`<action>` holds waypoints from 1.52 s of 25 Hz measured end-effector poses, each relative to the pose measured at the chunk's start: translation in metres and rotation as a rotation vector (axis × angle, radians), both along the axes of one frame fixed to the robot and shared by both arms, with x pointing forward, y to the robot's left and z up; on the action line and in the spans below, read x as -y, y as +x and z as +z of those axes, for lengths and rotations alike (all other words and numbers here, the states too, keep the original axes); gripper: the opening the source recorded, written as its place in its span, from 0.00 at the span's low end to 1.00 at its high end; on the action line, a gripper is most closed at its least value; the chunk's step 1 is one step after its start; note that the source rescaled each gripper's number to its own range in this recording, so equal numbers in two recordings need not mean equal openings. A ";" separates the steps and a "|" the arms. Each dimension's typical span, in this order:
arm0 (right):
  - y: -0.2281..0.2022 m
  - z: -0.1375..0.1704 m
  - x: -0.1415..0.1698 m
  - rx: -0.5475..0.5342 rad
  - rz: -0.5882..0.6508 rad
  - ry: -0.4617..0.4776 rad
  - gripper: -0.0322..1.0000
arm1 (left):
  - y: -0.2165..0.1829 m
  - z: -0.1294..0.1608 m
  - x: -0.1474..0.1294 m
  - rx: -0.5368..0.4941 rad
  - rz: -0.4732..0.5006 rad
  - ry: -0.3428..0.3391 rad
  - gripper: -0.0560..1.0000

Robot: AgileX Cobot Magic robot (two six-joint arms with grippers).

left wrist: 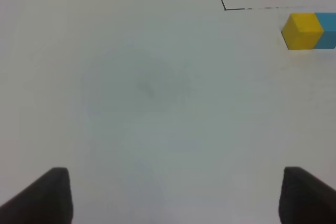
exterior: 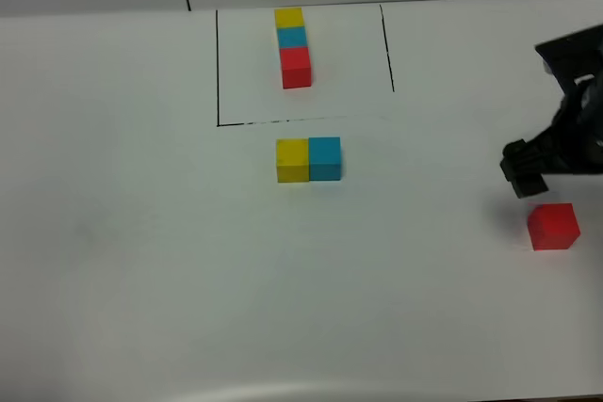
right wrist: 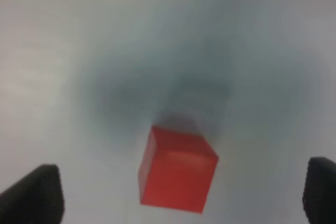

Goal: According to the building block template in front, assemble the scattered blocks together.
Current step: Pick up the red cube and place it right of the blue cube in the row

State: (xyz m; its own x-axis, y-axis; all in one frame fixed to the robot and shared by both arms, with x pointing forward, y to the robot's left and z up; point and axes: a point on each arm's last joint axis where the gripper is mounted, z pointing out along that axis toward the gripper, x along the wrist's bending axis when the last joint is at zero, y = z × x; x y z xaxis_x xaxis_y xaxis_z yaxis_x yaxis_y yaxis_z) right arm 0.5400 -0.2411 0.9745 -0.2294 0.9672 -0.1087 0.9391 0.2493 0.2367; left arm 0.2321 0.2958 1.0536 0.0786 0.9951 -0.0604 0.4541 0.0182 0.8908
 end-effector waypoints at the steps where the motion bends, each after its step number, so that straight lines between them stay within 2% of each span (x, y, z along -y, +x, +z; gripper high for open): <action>1: -0.003 -0.006 0.005 -0.009 -0.040 0.025 0.82 | 0.000 0.000 0.000 0.000 0.000 0.000 0.83; 4: -0.011 -0.022 0.017 -0.034 -0.124 0.075 0.78 | 0.000 0.000 0.000 0.000 0.000 0.000 0.83; 8: -0.012 -0.028 0.025 -0.020 -0.174 0.105 0.74 | 0.000 0.000 0.000 0.000 0.000 0.000 0.83; 21: 0.001 -0.070 0.027 -0.064 -0.167 0.099 0.71 | 0.000 0.000 0.000 0.000 0.000 0.000 0.83; 23: 0.002 -0.072 0.026 -0.068 -0.167 0.098 0.64 | 0.000 0.000 0.000 0.000 0.000 0.000 0.83; 25: 0.002 -0.073 0.027 -0.070 -0.165 0.097 0.53 | 0.000 0.000 0.000 0.000 0.000 0.000 0.83; 28: 0.002 -0.073 0.027 -0.068 -0.163 0.096 0.18 | 0.000 0.000 0.000 0.000 0.000 0.000 0.83; 29: 0.002 -0.073 0.027 -0.069 -0.163 0.095 0.03 | 0.000 0.000 0.000 0.000 0.000 0.000 0.83; 32: 0.002 -0.073 0.026 -0.075 -0.141 0.083 0.04 | 0.000 0.000 0.000 0.000 0.000 0.000 0.83; 34: 0.003 -0.069 0.022 -0.102 -0.074 0.058 0.04 | 0.000 0.000 0.000 0.000 0.000 0.000 0.83; 36: 0.008 -0.060 0.009 -0.105 0.058 0.022 0.04 | 0.000 0.000 0.000 0.000 0.000 0.000 0.83; 38: 0.016 -0.046 -0.012 -0.090 0.278 -0.028 0.04 | 0.000 0.000 0.000 0.000 0.000 0.000 0.83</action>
